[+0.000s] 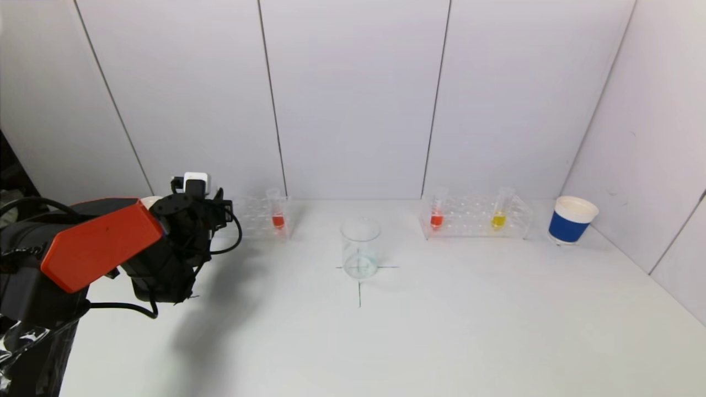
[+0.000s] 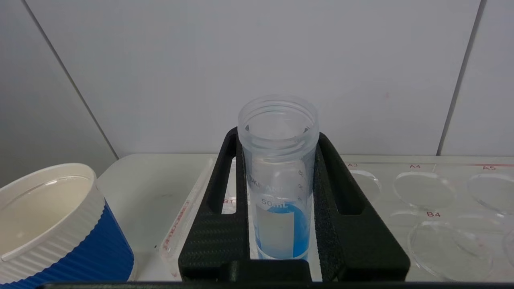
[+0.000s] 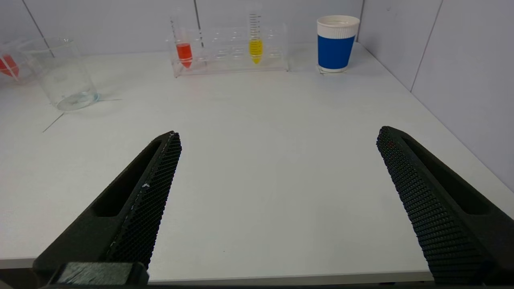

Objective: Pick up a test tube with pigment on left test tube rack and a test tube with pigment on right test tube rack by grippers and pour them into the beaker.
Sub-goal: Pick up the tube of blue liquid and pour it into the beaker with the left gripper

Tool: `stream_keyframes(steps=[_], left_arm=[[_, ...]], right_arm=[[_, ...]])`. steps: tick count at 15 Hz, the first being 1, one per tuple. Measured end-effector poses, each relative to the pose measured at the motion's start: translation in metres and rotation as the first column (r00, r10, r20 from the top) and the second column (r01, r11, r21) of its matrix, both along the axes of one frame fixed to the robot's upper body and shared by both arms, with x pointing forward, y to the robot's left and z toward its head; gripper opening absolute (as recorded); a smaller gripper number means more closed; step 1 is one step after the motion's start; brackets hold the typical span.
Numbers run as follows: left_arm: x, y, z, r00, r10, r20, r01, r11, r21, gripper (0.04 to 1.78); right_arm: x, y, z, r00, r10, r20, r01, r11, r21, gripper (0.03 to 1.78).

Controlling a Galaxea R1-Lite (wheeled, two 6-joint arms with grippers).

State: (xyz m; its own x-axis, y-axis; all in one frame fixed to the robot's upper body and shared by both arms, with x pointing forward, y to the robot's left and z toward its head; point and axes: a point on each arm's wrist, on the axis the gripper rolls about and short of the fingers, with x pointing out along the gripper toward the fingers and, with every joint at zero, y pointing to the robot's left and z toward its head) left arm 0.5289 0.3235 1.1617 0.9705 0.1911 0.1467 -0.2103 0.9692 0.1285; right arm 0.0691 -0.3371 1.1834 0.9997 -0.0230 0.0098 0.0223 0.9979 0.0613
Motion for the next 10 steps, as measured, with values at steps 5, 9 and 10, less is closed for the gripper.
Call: stream_keyframes(steps=[5, 9, 10], left_arm=[[-0.003, 0.001, 0.016, 0.999, 0.001, 0.035, -0.001, 1.000, -0.001, 0.47], [-0.006, 0.002, 0.034, 0.997, 0.005, 0.075, -0.005, 1.000, -0.001, 0.47], [-0.007, 0.002, 0.039, 0.996, 0.005, 0.090, -0.005, 1.000, -0.001, 0.47]], right_arm=[[0.000, 0.000, 0.000, 1.000, 0.000, 0.000, 0.000, 1.000, 0.000, 1.77], [0.000, 0.000, 0.000, 1.000, 0.000, 0.000, 0.000, 1.000, 0.000, 1.77], [0.000, 0.000, 0.000, 1.000, 0.000, 0.000, 0.000, 1.000, 0.000, 1.77]])
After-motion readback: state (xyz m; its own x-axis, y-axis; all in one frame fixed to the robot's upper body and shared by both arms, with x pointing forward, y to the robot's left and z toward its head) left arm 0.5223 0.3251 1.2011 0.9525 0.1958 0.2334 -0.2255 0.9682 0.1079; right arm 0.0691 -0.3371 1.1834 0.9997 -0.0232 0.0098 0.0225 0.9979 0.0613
